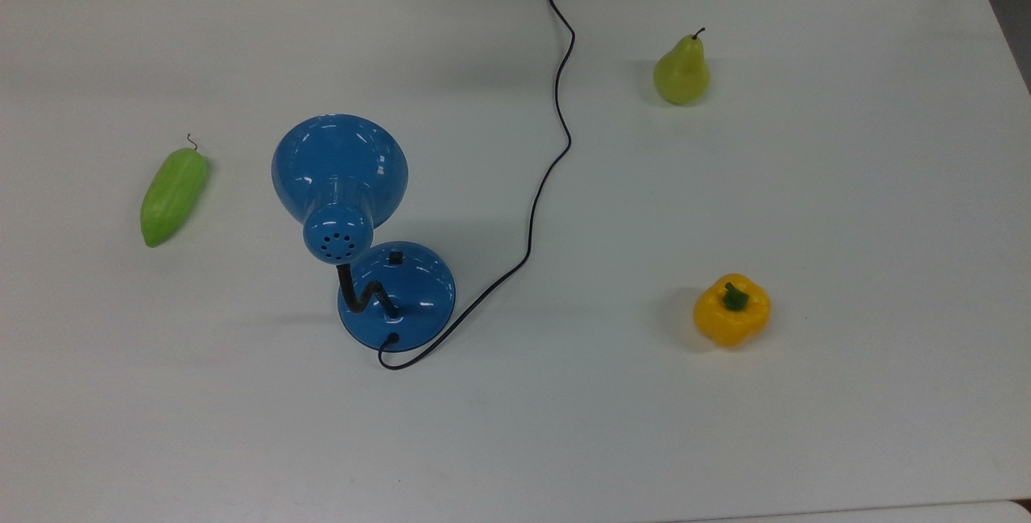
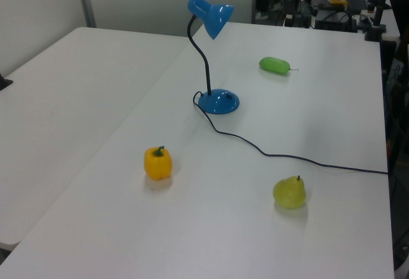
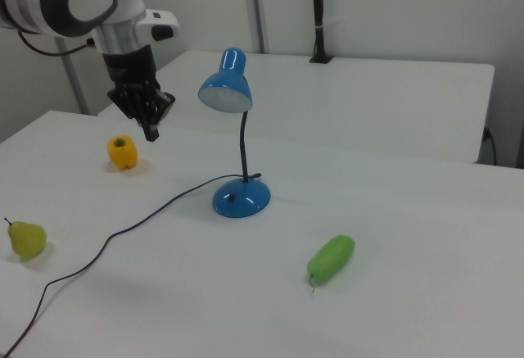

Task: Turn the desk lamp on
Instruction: 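Move the gripper down toward the switch on the blue lamp base, then press down on the lamp base switch with the gripper fingertips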

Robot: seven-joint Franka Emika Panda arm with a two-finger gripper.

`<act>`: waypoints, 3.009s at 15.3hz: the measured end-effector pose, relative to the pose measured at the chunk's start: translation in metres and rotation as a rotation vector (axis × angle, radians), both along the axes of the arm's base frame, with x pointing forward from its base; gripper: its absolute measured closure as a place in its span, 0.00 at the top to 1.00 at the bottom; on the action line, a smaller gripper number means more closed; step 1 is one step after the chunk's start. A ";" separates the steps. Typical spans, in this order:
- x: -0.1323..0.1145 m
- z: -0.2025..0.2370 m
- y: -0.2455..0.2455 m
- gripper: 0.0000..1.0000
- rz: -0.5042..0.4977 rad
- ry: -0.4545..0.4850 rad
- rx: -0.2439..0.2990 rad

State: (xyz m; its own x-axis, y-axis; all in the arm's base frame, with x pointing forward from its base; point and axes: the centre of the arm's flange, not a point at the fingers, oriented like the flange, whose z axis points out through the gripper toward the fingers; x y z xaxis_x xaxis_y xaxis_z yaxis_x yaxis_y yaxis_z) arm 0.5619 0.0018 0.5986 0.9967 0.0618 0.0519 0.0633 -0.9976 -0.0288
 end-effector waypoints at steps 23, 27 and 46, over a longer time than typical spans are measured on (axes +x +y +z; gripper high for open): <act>0.078 -0.180 0.010 0.01 0.022 -0.233 -0.048; 0.084 -0.206 0.012 0.01 0.027 -0.333 -0.048; 0.086 -0.272 0.015 0.01 0.033 -0.526 -0.048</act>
State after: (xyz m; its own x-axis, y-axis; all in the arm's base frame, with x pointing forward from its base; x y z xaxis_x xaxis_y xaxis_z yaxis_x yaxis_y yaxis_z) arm 0.6479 0.0173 0.3269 0.8342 0.1074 0.5410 0.0885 -0.9942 0.0610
